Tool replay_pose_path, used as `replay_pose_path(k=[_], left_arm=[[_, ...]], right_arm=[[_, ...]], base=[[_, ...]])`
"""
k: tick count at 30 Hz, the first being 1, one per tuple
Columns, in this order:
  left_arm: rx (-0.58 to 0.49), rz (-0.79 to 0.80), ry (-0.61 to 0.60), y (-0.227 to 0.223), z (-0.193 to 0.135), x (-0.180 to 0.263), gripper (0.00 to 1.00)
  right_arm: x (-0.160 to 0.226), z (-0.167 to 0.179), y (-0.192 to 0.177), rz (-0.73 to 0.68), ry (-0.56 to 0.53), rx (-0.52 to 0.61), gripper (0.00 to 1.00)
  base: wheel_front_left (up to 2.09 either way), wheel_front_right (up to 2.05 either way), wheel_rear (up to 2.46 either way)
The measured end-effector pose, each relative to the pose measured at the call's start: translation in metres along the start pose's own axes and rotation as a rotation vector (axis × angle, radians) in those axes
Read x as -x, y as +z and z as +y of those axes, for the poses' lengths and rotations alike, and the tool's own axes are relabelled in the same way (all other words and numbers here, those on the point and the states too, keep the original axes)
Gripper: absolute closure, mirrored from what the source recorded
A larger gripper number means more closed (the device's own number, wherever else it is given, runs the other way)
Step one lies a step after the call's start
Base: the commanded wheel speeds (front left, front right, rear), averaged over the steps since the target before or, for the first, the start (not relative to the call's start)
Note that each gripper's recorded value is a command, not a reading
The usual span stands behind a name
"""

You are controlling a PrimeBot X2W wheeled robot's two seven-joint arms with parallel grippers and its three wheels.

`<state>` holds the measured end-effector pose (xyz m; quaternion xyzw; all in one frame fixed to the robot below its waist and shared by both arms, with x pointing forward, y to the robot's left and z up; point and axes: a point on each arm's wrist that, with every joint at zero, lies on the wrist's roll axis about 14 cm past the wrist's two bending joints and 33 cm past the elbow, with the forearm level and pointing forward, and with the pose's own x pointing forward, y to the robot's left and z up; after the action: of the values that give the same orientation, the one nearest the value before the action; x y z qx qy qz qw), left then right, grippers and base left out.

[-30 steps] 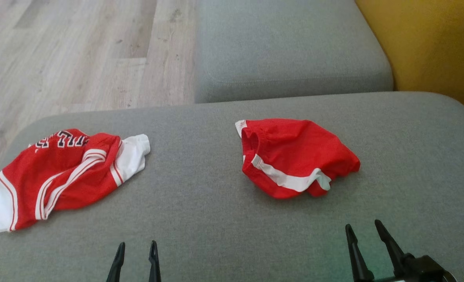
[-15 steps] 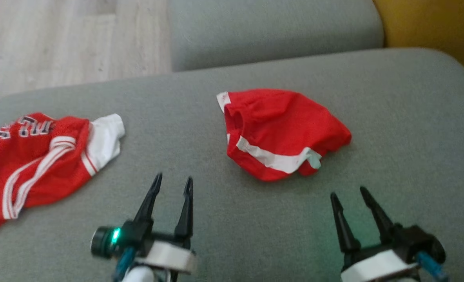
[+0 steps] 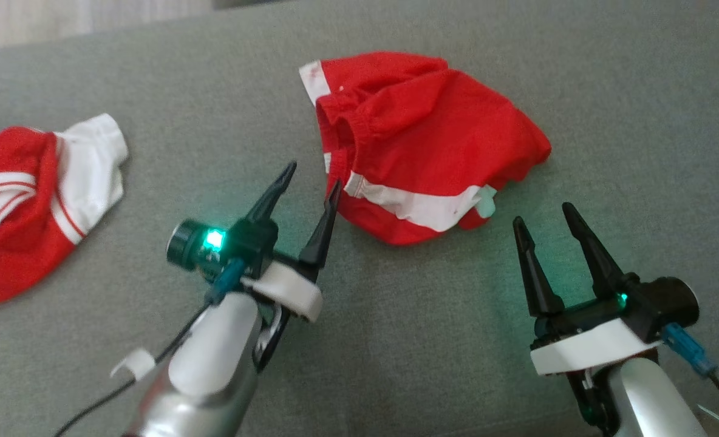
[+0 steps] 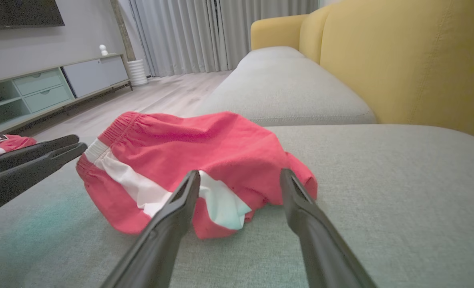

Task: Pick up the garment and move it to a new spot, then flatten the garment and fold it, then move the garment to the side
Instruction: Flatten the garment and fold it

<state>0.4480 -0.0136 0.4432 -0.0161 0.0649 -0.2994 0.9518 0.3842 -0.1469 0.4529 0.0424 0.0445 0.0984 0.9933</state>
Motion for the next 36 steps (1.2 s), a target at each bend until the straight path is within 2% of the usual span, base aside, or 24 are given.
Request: replay_pose_path(k=[11,18,23,27,31,36], left_arm=[[0.007,0.071,-0.091,-0.028,-0.01,-0.032,0.0],[0.018,-0.061,-0.07,0.009,-0.013,-0.042,0.0],[0.044,-0.139,-0.08,0.027,-0.019,-0.03,0.0],[0.09,-0.071,-0.113,0.008,-0.031,-0.019,0.0],[0.072,0.059,-0.162,-0.02,-0.041,-0.012,0.0],[0.085,0.084,-0.192,-0.025,-0.048,-0.013,0.01]], right_arm=[[-0.007,-0.013,-0.015,0.048,-0.016,0.008,0.0],[-0.003,-0.017,-0.013,0.041,-0.044,-0.001,0.0],[-0.002,-0.019,-0.011,0.035,-0.059,-0.008,0.0],[-0.001,-0.02,-0.012,0.037,-0.063,-0.007,0.0],[-0.001,-0.021,-0.013,0.041,-0.065,-0.005,0.0],[0.001,-0.023,-0.014,0.045,-0.074,-0.001,0.0]], base=[[0.0,0.0,0.0],[0.0,0.0,0.0],[0.0,0.0,0.0],[0.0,0.0,0.0],[0.0,0.0,0.0],[0.0,0.0,0.0]])
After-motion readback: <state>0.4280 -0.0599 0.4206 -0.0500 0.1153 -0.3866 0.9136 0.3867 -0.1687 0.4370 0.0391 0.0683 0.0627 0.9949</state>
